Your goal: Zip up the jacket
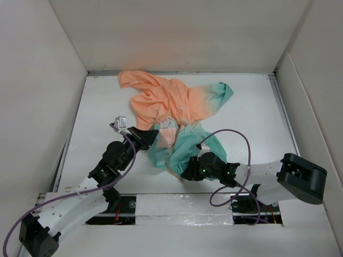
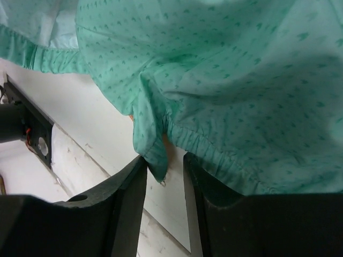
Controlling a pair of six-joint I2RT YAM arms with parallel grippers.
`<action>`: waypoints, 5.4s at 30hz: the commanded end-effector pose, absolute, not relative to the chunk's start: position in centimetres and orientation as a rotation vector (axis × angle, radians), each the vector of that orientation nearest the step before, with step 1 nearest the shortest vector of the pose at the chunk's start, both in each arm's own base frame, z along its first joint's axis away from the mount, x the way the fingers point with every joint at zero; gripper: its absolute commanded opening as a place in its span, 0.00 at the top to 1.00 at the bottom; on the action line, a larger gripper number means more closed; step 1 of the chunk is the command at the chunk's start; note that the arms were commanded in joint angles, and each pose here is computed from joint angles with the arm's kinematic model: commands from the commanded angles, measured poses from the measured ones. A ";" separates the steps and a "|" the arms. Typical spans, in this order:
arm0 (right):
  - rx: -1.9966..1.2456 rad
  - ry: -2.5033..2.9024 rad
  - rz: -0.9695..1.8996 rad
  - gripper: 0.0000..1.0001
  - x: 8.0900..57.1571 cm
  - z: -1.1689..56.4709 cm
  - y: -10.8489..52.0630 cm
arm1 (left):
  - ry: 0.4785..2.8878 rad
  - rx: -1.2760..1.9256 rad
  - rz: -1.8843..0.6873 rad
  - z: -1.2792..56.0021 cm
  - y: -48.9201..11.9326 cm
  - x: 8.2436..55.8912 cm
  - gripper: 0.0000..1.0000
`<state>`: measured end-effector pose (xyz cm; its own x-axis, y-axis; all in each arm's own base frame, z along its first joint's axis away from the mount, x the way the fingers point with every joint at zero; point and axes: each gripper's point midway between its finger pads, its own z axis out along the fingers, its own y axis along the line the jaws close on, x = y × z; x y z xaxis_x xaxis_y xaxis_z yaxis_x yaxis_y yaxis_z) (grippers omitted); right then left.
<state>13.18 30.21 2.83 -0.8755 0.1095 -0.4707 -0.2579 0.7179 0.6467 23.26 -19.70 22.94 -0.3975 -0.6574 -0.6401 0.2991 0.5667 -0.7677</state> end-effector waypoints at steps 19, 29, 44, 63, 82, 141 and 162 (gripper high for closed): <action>-0.185 2.474 1.220 0.53 9.3 3.7 31.2 | 1.643 -0.252 -1.117 23.9 -20.4 23.0 1.00; -0.186 2.401 1.222 0.49 10.5 4.9 32.3 | 1.650 -0.251 -1.122 23.8 -20.5 22.9 1.00; -0.214 2.413 1.266 0.50 9.7 4.8 34.0 | 1.651 -0.244 -1.140 23.8 -20.7 22.7 1.00; -0.032 2.425 1.194 0.62 11.9 2.4 33.7 | 1.669 -0.222 -1.150 24.0 -21.1 22.5 1.00; 0.023 2.217 1.309 0.97 14.0 5.1 33.5 | 1.687 -0.229 -1.134 23.5 -21.1 22.7 1.00; -0.004 1.035 1.782 1.00 21.2 36.4 29.9 | 1.411 -0.094 -1.334 32.3 -22.4 21.1 1.00; -0.017 1.004 1.776 1.00 21.3 37.8 29.7 | 1.449 -0.066 -1.338 31.1 -23.1 20.9 1.00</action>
<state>23.49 32.27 30.07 -0.5686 0.6647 -0.4847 -0.6218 0.0385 0.7822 21.31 -23.04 30.12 -0.4169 -0.6505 -0.6349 0.5455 0.3797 -0.7472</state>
